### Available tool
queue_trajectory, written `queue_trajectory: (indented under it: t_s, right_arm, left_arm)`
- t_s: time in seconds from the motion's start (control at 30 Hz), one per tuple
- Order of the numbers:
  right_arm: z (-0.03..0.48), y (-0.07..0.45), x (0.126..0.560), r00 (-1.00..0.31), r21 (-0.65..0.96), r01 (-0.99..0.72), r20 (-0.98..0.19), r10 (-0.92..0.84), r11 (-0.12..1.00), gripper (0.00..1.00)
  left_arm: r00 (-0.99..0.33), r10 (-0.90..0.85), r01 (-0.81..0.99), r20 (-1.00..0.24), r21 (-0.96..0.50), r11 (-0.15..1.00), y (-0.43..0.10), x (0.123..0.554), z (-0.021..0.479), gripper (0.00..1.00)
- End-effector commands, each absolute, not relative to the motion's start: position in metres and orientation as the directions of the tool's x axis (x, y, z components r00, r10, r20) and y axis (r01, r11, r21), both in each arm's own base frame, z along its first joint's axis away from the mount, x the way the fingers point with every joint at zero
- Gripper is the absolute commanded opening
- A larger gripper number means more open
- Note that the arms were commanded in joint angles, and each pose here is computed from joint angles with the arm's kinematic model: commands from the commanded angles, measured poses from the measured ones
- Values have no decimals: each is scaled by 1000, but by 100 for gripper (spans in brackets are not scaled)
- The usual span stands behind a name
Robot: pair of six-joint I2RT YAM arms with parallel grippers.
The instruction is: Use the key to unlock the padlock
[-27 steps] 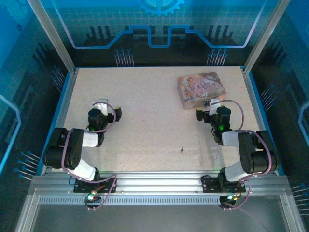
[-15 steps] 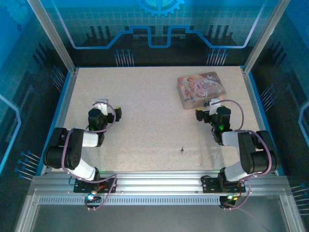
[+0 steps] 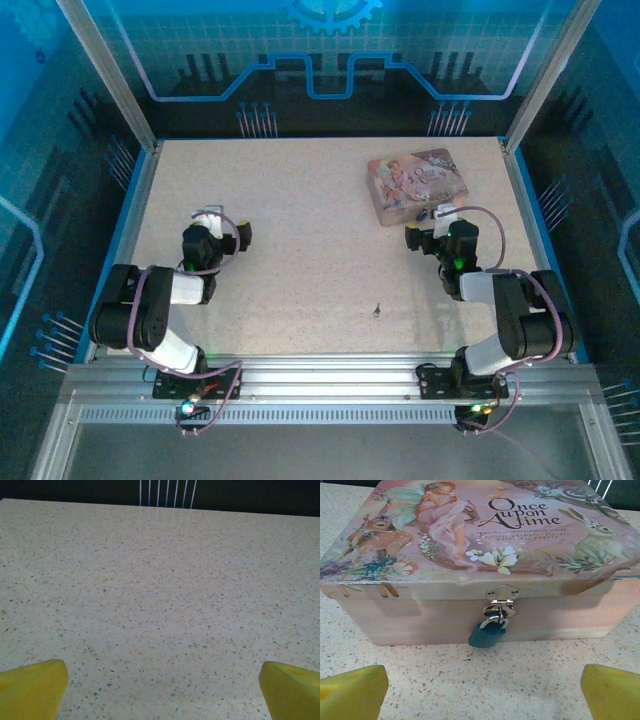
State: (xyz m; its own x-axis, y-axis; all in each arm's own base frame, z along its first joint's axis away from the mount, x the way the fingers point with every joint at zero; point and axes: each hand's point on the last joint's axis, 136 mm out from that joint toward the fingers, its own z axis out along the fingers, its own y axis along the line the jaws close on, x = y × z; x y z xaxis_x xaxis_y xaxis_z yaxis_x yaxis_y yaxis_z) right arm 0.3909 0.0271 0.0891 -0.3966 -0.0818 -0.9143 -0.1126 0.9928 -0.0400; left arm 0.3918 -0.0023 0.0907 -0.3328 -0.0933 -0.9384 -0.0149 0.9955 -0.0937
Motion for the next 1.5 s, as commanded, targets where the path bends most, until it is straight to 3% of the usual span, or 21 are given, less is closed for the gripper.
queue_trajectory:
  t_s: [0.0, 0.27, 0.47, 0.73, 1.03, 1.23, 1.47]
  right_arm:
    - [104, 22, 394, -380, -27, -97, -923, -62, 995, 100]
    - [140, 18, 381, -402, 27, -51, -916, 4, 998, 100]
    - [151, 16, 375, -485, 109, -27, -871, 82, 994, 100]
    - [163, 8, 388, -556, 280, -15, -800, 225, 960, 100]
    - [169, -2, 434, -595, 383, 6, -741, 311, 924, 100]
    - [167, -21, 467, -559, 379, 50, -756, 341, 924, 100]
    - [141, -32, 494, -620, 404, 79, -696, 362, 912, 98]
  left_arm:
    - [-241, -129, -85, -962, -111, 990, 12, 383, 114, 99]
    - [-234, -190, -120, -953, -166, 979, 15, 371, 161, 99]
    - [-383, -399, -200, -833, -347, 916, 8, 371, 185, 99]
    - [-540, -527, -154, -656, -539, 828, -36, 376, 188, 99]
    - [-711, -482, -64, -512, -636, 769, -137, 397, 174, 99]
    - [-776, -389, 35, -497, -649, 760, -205, 416, 173, 99]
    - [-835, -314, 107, -452, -693, 713, -273, 432, 163, 99]
